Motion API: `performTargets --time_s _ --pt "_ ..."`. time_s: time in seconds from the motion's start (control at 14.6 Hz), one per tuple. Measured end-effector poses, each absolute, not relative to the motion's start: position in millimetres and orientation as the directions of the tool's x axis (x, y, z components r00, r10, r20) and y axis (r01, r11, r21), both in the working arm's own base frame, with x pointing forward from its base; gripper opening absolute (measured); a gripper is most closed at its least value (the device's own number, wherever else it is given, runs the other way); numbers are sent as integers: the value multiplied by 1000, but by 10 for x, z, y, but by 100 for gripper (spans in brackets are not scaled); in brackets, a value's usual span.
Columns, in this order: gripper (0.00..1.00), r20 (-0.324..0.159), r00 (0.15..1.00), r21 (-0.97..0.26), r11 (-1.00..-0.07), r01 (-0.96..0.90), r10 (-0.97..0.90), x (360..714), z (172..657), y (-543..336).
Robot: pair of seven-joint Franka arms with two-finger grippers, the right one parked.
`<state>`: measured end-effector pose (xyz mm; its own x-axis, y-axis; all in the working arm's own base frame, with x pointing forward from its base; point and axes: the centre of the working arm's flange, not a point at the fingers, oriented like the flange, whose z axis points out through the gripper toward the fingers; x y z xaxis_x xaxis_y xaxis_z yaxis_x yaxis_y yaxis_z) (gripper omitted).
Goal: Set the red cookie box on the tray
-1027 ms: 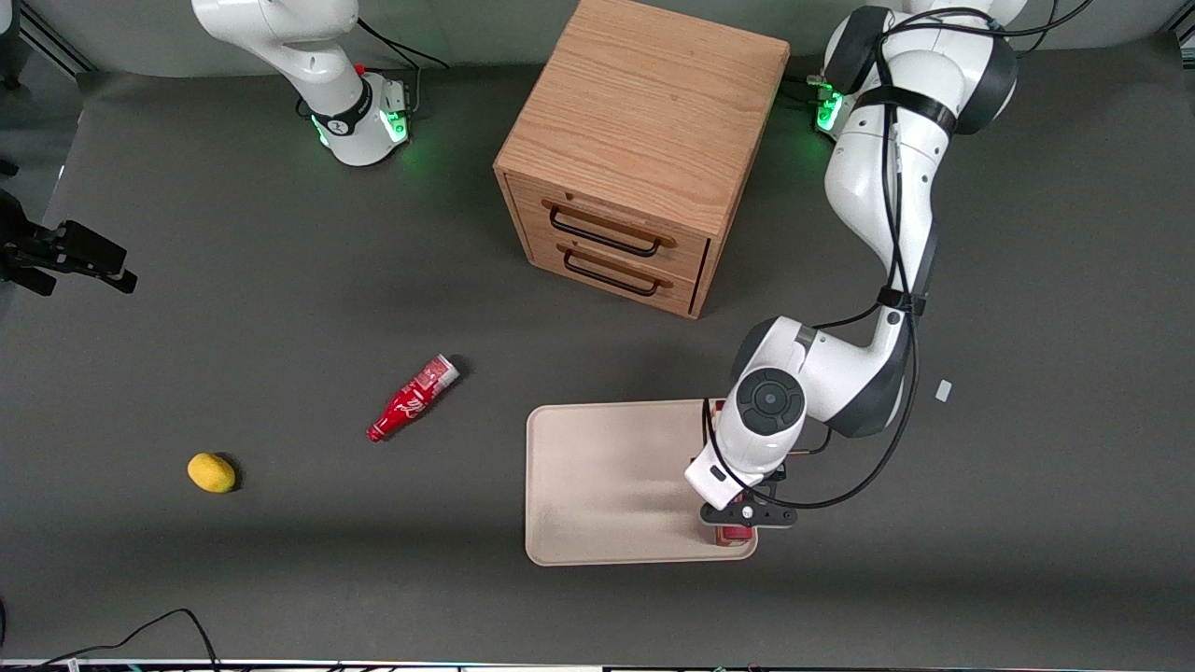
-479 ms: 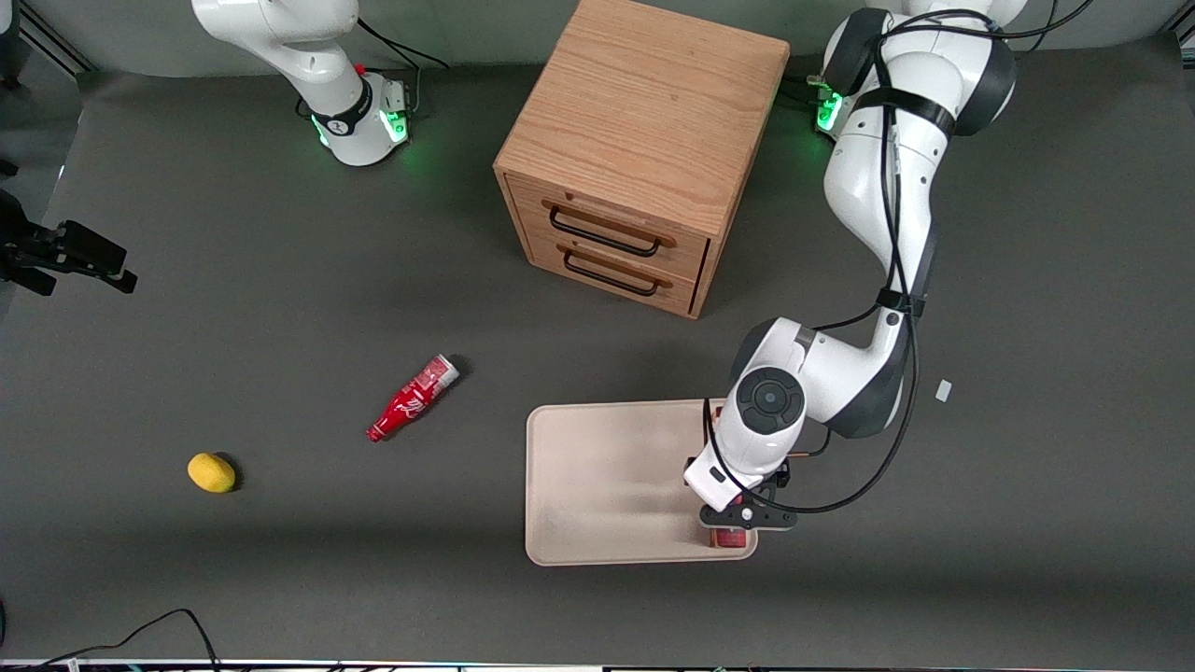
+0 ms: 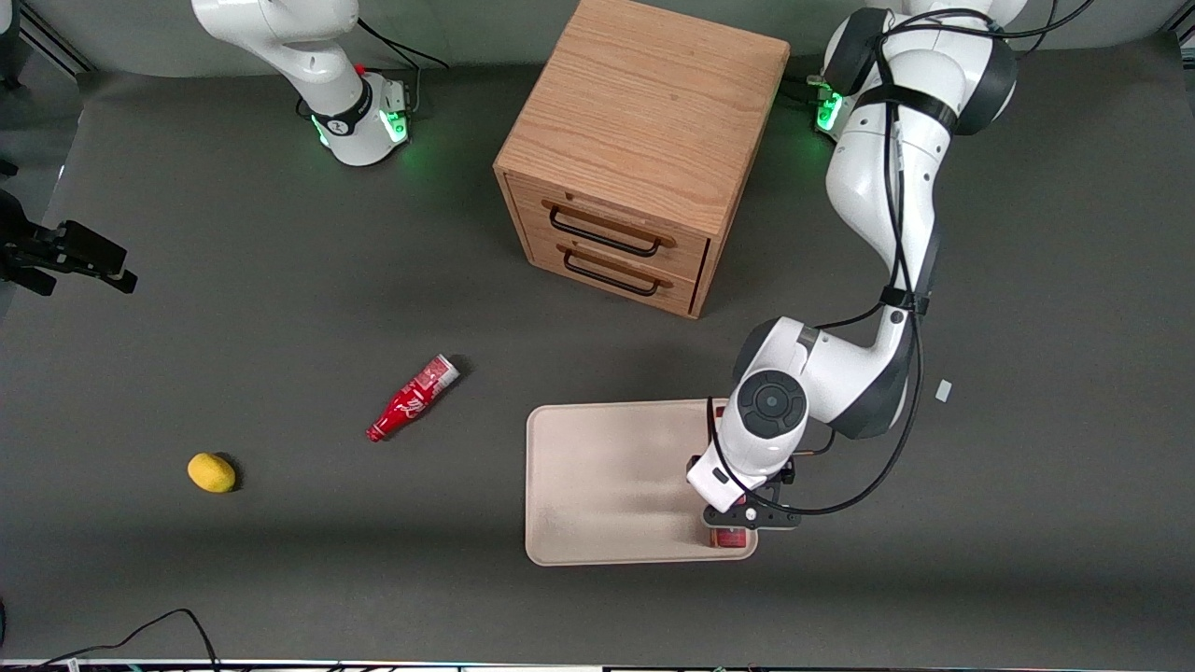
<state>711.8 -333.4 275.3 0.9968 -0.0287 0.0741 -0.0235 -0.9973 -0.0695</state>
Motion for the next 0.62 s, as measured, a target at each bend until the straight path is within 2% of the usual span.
performTargets --time_s 0.21,0.34,0.48,0.62 --pt "100 -54 997 -77 -996 -53 -49 7050 3587 -3130" --pt "100 -111 990 -29 -995 -92 -88 7041 4248 -2636" --pt "100 -120 984 -9 -991 -137 -135 7020 4799 -2052" --pt "100 -111 980 -15 -986 -168 -165 6989 5088 -1557"
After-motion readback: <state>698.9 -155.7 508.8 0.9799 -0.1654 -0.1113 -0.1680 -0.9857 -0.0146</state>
